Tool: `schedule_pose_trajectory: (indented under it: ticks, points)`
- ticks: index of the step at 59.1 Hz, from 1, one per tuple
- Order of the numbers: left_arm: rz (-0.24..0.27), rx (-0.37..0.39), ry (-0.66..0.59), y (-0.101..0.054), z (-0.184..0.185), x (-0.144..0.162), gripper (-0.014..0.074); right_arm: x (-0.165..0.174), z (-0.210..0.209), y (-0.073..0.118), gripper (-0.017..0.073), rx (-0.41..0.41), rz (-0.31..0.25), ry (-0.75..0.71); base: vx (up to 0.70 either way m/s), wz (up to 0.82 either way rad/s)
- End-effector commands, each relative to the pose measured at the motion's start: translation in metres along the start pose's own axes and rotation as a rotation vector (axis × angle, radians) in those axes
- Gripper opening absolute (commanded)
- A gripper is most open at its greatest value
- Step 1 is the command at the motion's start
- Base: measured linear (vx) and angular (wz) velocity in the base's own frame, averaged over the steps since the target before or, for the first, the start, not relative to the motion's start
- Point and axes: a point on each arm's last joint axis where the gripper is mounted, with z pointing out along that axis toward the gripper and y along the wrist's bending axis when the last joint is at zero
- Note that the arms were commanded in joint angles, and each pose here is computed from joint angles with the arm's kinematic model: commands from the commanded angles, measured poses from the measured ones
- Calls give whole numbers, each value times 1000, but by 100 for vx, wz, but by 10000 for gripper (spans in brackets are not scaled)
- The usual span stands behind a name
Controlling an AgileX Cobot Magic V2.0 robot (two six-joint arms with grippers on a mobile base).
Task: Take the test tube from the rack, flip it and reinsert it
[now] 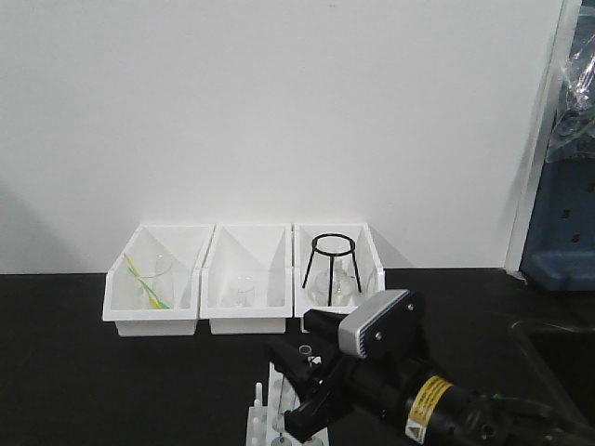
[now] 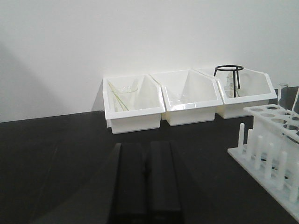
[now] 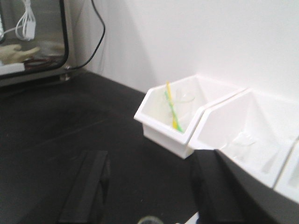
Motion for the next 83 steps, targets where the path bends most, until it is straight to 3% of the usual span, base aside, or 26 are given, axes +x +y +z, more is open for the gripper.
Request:
schedule_pose_trajectory:
  ticks: [1, 6, 8, 15, 33, 66, 71, 77, 83]
  points:
    - [-2, -2, -95, 0, -1, -10, -6, -48, -21, 1, 244, 35, -18, -92, 0, 0]
    - [-2, -2, -95, 0, -1, -10, -6, -67, -43, 3, 24, 73, -20, -75, 0, 0]
    - [-2, -2, -95, 0, -1, -10, -6, -74, -54, 5, -18, 86, 0, -80, 0, 0]
    - [-2, -2, -95, 0, -1, -10, -6, -82, -92, 15, -15, 100, 26, -113, 0, 0]
    - [-2, -2, -95, 0, -1, -10, -6, -47, -165, 40, -10, 101, 25, -129, 0, 0]
    - [-2, -2, -95, 0, -1, -10, -6, -14, -184, 46, -10, 117, 41, -50, 0, 0]
    - [-2, -2, -95, 0, -1, -10, -6, -15, -192, 43, -10, 172, 44, -43, 0, 0]
    - [-2, -2, -95, 0, -1, -10, -6, -15, -209, 36, -10, 298, 71, -7, 0, 0]
    - [-2, -2, -95, 0, -1, -10, -6, -6, -231, 30, -10, 423, 62, -10, 0, 0]
